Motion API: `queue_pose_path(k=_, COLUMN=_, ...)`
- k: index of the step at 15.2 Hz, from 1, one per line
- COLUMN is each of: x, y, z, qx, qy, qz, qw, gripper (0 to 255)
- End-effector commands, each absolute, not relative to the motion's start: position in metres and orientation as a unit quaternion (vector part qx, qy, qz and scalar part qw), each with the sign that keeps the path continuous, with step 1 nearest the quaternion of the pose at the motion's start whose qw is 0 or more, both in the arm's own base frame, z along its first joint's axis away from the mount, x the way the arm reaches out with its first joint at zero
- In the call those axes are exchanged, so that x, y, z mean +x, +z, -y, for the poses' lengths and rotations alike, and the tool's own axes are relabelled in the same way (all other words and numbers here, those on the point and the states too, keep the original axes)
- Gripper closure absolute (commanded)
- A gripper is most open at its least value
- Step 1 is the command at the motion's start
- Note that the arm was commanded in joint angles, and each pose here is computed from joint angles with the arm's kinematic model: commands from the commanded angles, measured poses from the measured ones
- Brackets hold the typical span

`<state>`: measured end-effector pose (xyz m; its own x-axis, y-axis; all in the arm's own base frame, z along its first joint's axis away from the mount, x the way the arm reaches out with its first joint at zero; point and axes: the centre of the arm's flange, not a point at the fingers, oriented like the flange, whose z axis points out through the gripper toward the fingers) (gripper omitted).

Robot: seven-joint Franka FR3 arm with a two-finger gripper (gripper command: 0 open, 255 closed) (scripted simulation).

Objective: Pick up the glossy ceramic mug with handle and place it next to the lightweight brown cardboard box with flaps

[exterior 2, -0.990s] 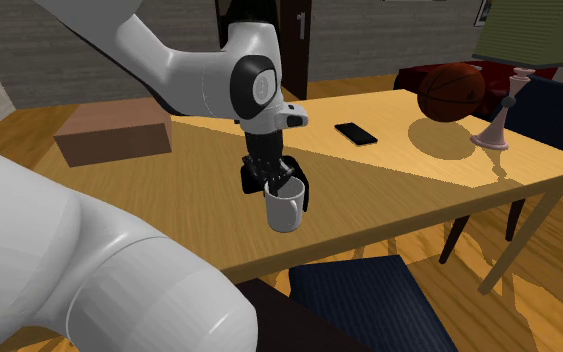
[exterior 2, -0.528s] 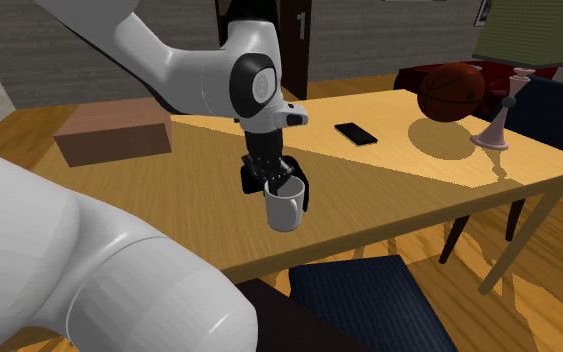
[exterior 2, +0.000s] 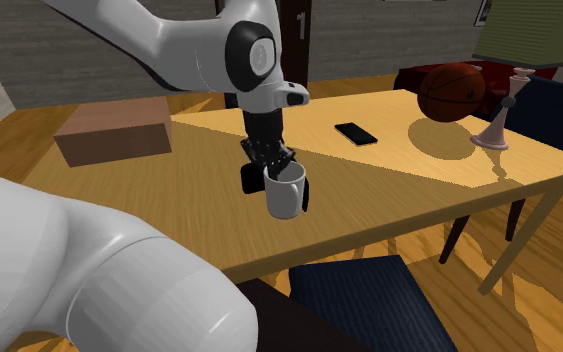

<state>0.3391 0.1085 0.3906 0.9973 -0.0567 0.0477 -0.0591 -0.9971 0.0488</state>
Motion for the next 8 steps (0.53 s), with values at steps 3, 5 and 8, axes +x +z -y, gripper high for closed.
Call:
queue_pose_path(k=3, x=0.339, y=0.413, z=-0.108, qx=0.999, qy=0.023, qz=0.029, qw=0.025, gripper=255)
queue_pose_path(k=5, x=0.339, y=0.423, z=-0.108, qx=0.999, qy=0.023, qz=0.029, qw=0.025, gripper=255)
queue_pose_path(k=8, x=0.339, y=0.439, z=-0.108, qx=0.999, qy=0.023, qz=0.029, qw=0.025, gripper=255)
